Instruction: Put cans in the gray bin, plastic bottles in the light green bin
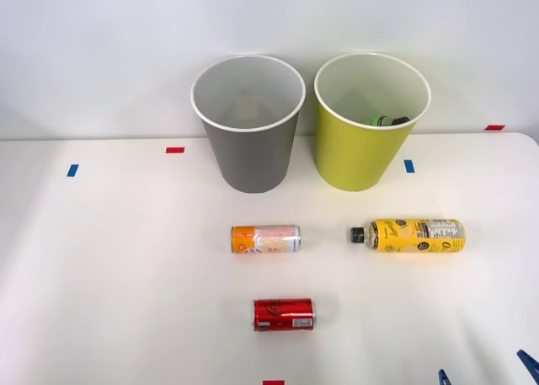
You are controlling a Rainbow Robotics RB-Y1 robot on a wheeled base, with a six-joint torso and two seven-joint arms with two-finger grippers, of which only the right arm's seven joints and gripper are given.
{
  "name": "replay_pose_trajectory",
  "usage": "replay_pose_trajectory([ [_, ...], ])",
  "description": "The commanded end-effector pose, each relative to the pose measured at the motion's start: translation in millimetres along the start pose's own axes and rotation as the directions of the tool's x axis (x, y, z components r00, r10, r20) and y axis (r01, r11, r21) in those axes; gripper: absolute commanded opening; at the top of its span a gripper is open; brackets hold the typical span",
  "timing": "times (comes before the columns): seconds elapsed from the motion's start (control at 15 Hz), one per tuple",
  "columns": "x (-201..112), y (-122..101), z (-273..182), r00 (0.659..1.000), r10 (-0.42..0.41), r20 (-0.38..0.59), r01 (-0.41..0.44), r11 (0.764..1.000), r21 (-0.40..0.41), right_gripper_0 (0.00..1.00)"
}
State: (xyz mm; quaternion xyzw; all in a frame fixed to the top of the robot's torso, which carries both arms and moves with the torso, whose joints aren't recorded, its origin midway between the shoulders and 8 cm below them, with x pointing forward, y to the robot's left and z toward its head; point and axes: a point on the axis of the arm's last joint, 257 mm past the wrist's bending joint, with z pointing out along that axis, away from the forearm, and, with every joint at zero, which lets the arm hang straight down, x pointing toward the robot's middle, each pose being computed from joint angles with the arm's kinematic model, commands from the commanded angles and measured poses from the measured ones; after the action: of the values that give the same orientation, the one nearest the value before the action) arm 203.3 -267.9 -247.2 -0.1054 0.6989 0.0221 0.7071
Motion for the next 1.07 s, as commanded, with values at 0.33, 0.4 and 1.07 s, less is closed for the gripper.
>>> replay_pose_trajectory([
  [0.33,0.0,0.0,0.0,1.000,0.000,0.000,0.000,1.000,0.000,1.00],
  [0.4,0.0,0.0,0.0,1.000,0.000,0.000,0.000,1.000,0.000,1.00],
  [1.07,0.0,0.0,0.0,1.000,0.000,0.000,0.000,1.000,0.000,1.00],
])
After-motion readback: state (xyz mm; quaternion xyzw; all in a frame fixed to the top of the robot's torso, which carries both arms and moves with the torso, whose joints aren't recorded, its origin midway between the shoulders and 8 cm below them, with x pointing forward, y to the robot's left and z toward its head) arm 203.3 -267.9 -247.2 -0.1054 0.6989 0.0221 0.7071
